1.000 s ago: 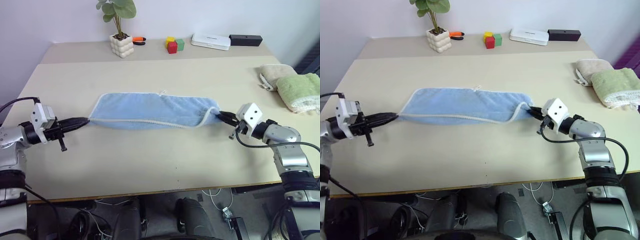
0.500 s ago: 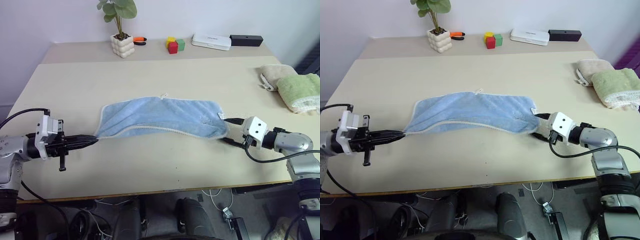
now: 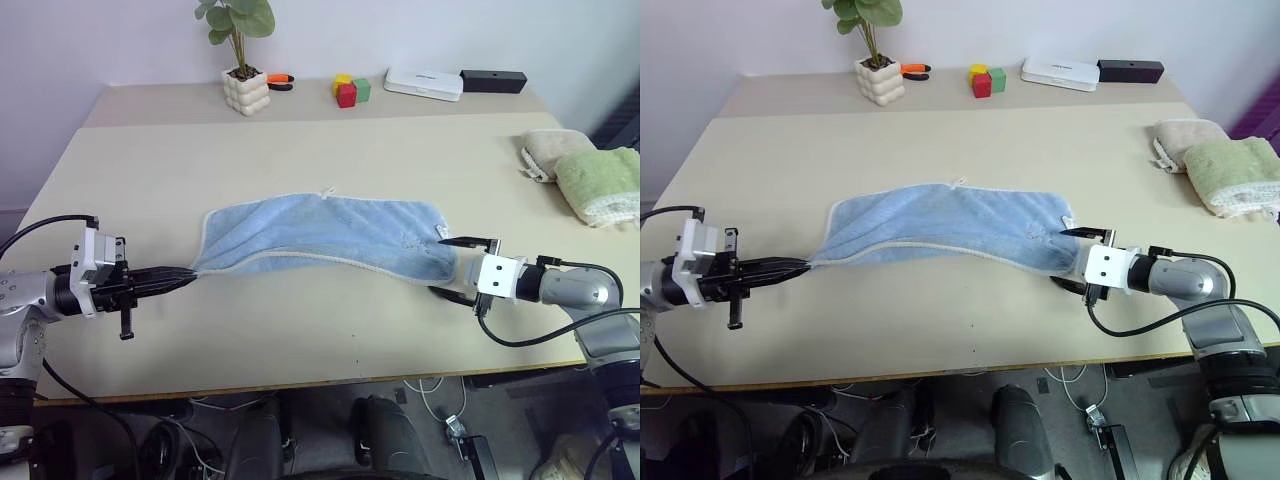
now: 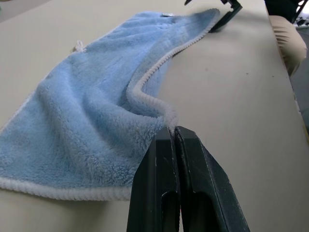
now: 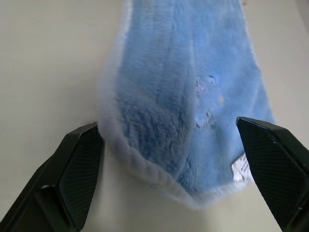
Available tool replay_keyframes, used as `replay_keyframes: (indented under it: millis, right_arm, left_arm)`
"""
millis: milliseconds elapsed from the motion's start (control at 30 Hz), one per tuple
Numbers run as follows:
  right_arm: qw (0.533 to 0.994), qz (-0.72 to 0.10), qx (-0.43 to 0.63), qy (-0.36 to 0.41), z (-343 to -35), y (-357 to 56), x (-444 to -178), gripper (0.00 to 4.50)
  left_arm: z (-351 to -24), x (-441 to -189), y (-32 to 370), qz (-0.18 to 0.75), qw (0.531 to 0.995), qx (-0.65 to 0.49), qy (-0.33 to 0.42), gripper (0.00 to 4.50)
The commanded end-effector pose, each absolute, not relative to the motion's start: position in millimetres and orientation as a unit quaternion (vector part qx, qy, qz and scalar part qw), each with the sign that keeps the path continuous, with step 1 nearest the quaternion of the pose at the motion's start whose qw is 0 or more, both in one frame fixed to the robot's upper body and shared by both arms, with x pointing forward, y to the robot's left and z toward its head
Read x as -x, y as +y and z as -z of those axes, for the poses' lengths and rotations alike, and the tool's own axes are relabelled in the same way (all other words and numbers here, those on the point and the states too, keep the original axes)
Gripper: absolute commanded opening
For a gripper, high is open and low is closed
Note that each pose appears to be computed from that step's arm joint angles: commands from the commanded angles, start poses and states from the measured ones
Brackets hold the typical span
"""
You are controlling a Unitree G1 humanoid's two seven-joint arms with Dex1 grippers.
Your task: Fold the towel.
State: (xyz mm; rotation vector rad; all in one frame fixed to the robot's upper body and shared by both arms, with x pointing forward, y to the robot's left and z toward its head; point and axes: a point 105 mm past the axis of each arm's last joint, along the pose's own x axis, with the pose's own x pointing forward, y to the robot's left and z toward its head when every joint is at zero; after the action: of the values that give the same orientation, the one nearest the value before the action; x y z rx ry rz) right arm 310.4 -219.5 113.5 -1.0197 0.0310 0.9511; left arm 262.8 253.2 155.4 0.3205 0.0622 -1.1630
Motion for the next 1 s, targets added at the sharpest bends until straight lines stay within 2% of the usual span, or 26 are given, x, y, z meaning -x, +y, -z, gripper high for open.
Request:
replay_keyframes:
  millis: [33, 200, 233, 467, 700, 867, 1000]
  right_arm:
    - [0.752, -0.443, 0.488, -0.022, -127, -208, -308, 2.67]
    - [0.743, -0.448, 0.496, -0.023, -130, -207, -306, 0.17]
    - [0.741, -0.45, 0.497, -0.023, -131, -208, -305, 0.07]
    - [0.723, -0.475, 0.502, 0.019, -129, -228, -295, 0.07]
    - [0.752, -0.514, 0.407, 0.075, -140, -247, -274, 0.07]
    - [0.763, -0.534, 0.34, 0.129, -132, -258, -253, 0.07]
    - [0.774, -0.551, 0.278, 0.138, -137, -255, -241, 0.07]
  left_arm:
    - [-168, -263, 253, 0.546, 0.821, -0.166, 0.01, 0.0]
    - [-166, -262, 254, 0.545, 0.822, -0.165, 0.015, 0.0]
    - [-166, -262, 255, 0.545, 0.822, -0.164, 0.016, 0.0]
    - [-160, -254, 264, 0.548, 0.819, -0.161, 0.05, 0.0]
    - [-157, -236, 276, 0.559, 0.809, -0.156, 0.094, 0.0]
    - [-150, -223, 276, 0.571, 0.8, -0.142, 0.118, 0.0]
    - [-143, -209, 274, 0.581, 0.792, -0.119, 0.144, 0.0]
